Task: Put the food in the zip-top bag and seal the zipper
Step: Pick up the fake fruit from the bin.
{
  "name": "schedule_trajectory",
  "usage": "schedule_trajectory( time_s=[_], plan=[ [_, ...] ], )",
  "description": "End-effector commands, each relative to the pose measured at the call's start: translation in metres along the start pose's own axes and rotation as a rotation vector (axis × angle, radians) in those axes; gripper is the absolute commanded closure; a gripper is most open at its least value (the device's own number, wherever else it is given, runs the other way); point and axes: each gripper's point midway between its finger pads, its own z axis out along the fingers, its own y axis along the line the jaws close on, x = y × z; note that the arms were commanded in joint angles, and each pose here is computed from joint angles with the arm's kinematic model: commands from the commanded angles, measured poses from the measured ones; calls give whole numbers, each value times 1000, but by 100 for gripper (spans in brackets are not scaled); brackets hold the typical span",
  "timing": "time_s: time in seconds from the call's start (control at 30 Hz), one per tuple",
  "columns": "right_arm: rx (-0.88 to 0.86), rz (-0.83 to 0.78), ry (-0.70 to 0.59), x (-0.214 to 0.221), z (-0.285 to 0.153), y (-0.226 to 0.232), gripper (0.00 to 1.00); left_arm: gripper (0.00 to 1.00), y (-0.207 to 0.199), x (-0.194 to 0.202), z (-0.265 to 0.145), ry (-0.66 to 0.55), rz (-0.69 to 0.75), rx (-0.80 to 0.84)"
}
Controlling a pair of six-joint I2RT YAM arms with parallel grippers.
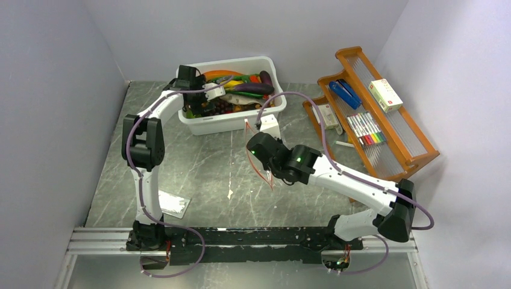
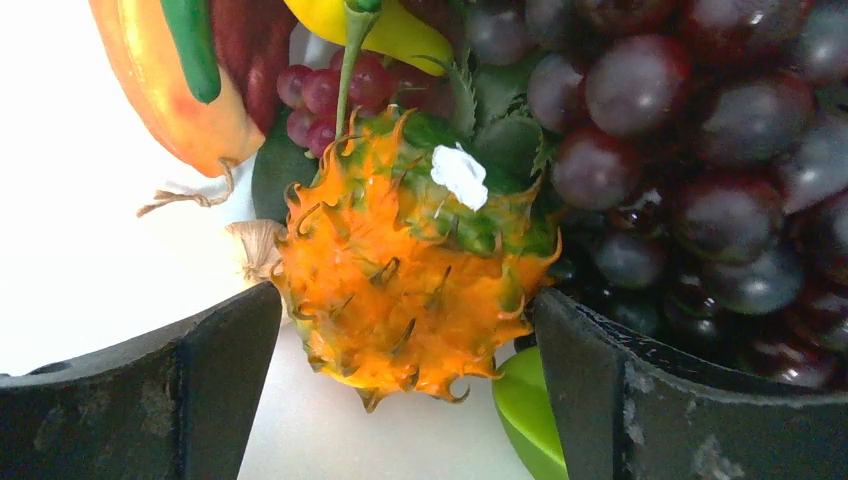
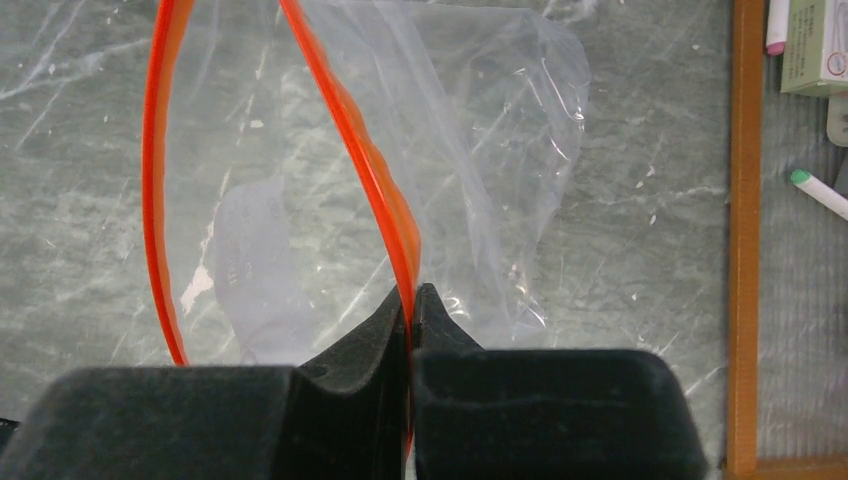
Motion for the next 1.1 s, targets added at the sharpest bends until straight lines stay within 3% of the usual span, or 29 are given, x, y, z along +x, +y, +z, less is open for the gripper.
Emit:
schedule_trajectory(
  time_s=[0.0,0.17,0.3,0.33,0.7,1.07],
  plan=[
    [-12,28,-19,-11,0,6,100,7,21,15,14,33,64,-118],
    [-9,37,-54,-16,-4,0,100,19,10,7,14,-13,49,-76],
    [-17,48,-69,-16,-6,-2,100,43,14,-9,0,-29,43,-88],
    [-21,50,-72,-15,-6,-2,100,45,15,-13,-5,-37,41,-101],
    [-94,117,-107,-15,-8,8,100,64,28,-59,-63,-237,-31,-213],
    [-131,141,-122,-15,-6,15,100,66,34,-84,-84,-338,-193,-170]
  ],
)
